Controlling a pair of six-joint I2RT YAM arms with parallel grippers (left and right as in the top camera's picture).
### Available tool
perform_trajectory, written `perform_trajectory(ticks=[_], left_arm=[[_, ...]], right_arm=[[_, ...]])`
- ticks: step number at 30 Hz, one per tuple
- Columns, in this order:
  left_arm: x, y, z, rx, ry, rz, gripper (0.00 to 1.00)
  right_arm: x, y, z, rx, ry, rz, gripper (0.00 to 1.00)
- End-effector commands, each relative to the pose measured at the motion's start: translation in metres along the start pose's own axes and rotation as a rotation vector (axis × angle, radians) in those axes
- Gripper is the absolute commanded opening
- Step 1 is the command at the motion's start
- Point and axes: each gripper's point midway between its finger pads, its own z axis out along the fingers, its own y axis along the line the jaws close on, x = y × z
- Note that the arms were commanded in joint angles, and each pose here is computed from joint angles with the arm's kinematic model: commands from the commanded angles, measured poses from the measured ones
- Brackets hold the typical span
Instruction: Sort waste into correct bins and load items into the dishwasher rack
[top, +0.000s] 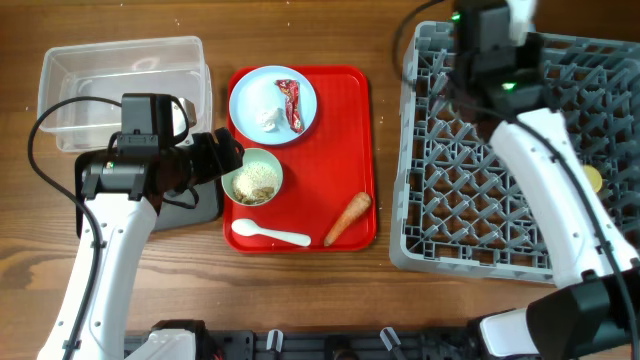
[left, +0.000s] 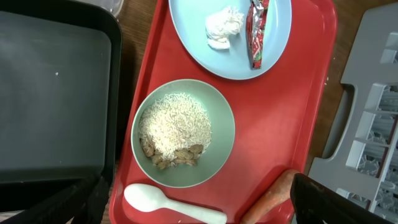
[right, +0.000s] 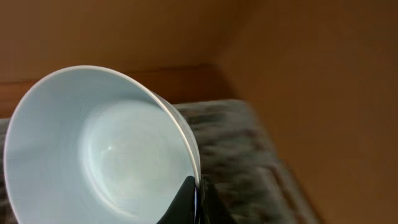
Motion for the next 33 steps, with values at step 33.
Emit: perform_trajectory(ticks=[33], left_arm=[[0.003, 0.006, 0.002, -0.023, 0.016, -0.002, 0.95]], right_arm=[[0.107, -0.086, 0.133, 0.574, 0.336, -0.197, 0.05]])
